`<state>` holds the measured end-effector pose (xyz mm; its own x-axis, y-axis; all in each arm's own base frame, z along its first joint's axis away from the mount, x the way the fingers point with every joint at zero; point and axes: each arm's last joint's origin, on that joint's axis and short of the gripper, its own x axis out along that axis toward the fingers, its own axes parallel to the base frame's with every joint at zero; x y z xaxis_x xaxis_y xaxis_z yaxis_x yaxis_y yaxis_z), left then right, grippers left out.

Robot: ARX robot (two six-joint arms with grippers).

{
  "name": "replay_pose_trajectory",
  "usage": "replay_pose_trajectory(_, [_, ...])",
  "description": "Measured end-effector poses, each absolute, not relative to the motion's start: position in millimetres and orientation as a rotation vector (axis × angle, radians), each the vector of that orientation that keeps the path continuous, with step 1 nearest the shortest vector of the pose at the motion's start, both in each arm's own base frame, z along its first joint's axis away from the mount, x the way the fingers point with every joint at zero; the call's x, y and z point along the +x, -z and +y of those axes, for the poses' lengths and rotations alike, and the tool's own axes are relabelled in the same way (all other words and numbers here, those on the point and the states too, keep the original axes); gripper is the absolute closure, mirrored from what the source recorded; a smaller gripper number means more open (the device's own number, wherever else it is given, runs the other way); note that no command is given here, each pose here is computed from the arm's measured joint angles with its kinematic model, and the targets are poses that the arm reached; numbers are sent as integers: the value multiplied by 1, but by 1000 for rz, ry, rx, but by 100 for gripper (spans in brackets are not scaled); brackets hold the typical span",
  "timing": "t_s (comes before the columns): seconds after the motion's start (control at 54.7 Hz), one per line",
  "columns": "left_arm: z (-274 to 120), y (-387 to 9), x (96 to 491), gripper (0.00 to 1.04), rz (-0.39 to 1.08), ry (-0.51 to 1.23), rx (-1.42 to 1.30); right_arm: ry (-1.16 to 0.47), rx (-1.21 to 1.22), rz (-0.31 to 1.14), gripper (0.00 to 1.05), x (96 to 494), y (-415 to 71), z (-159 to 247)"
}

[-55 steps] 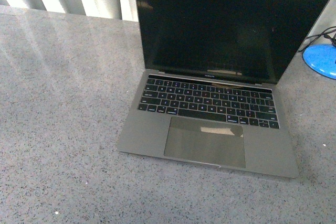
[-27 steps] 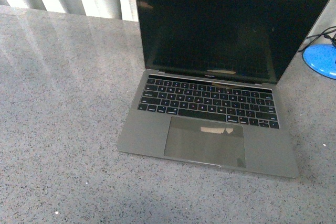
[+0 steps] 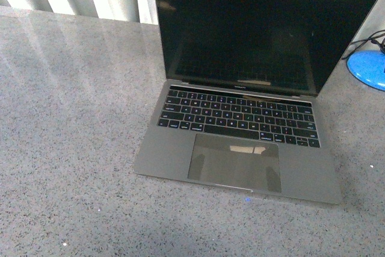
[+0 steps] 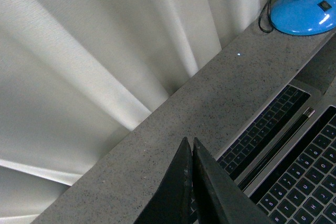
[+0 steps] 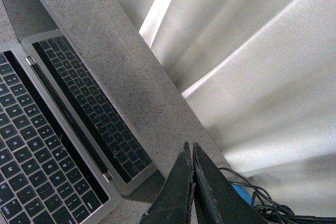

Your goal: Close laptop

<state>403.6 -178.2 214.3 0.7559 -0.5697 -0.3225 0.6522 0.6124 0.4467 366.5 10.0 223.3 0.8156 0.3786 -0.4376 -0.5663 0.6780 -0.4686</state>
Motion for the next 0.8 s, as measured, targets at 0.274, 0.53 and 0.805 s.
replay_pose_trajectory(0.274, [-186,-211,420,101,173,778,636,-574,-628,334,104,377,-215,10])
replay_pose_trajectory(0.53, [-182,-204,430,101,196,801,659,-589,-629,342,104,384,-209,11])
replay_pose_trajectory(0.805, [-176,-205,440,101,200,794,652,-617,-628,353,104,386,-201,18])
